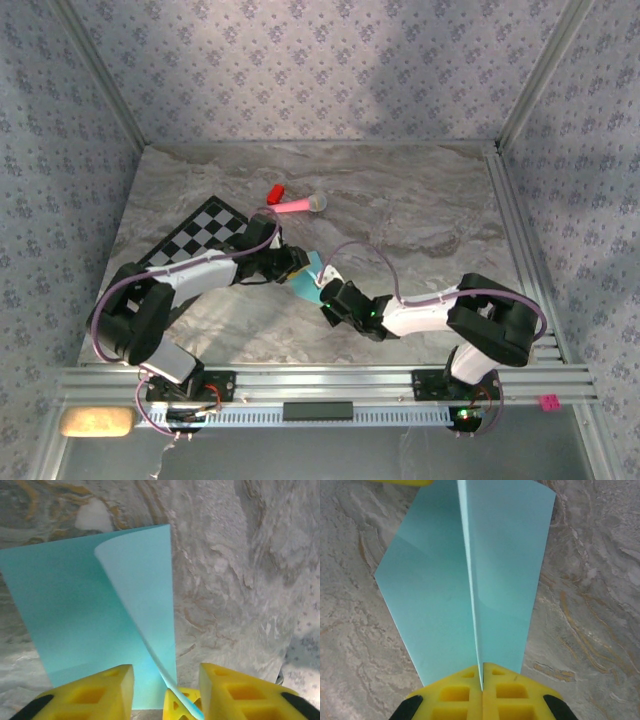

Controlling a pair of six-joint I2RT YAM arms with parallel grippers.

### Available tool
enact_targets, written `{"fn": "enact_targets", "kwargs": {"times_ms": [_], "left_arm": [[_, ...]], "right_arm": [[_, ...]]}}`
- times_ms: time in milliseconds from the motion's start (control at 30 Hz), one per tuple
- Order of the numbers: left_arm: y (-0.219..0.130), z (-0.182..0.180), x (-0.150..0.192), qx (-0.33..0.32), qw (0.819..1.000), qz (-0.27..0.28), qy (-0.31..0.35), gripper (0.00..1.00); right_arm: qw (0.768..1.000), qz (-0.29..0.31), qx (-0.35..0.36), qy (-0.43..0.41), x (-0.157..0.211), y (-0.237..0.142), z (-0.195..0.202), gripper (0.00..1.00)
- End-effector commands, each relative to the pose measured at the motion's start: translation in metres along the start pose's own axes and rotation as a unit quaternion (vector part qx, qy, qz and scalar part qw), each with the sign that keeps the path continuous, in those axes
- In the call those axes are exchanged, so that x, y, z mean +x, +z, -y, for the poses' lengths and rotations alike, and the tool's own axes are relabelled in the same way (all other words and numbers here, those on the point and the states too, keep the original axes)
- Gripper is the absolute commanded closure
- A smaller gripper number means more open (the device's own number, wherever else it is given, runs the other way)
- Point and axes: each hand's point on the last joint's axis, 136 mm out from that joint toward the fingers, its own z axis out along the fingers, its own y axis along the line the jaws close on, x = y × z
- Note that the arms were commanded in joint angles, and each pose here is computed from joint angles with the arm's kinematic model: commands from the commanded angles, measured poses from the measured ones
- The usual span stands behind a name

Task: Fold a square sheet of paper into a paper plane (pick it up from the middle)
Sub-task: Fourth fold the wing at the center of the table.

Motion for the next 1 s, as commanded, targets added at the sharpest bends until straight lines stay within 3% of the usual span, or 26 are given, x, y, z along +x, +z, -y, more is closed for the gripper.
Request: {"fn": "enact_targets", "kwargs": {"times_ms": [0, 467, 733, 967], "left_arm": [[-0.018, -0.002, -0.009, -0.013, 0.999, 0.032, -0.001, 0.56], [-0.037, -0.012, -0.017, -0.019, 0.998, 0.064, -0.013, 0.53], [-0.034, -0.008, -0.013, -0.002, 0.999, 0.053, -0.002, 0.76], [-0.025, -0.018, -0.007, -0.001, 0.999, 0.041, -0.009, 0.81]], "right_arm": [[0.999, -0.008, -0.025, 0.037, 0.007, 0.005, -0.005, 0.98], [0.992, -0.027, -0.079, 0.092, 0.007, 0.014, -0.014, 0.96], [0.984, -0.054, -0.119, 0.121, 0.001, 0.014, -0.019, 0.95], [0.971, -0.091, -0.159, 0.156, -0.005, 0.013, -0.026, 0.94]]}}
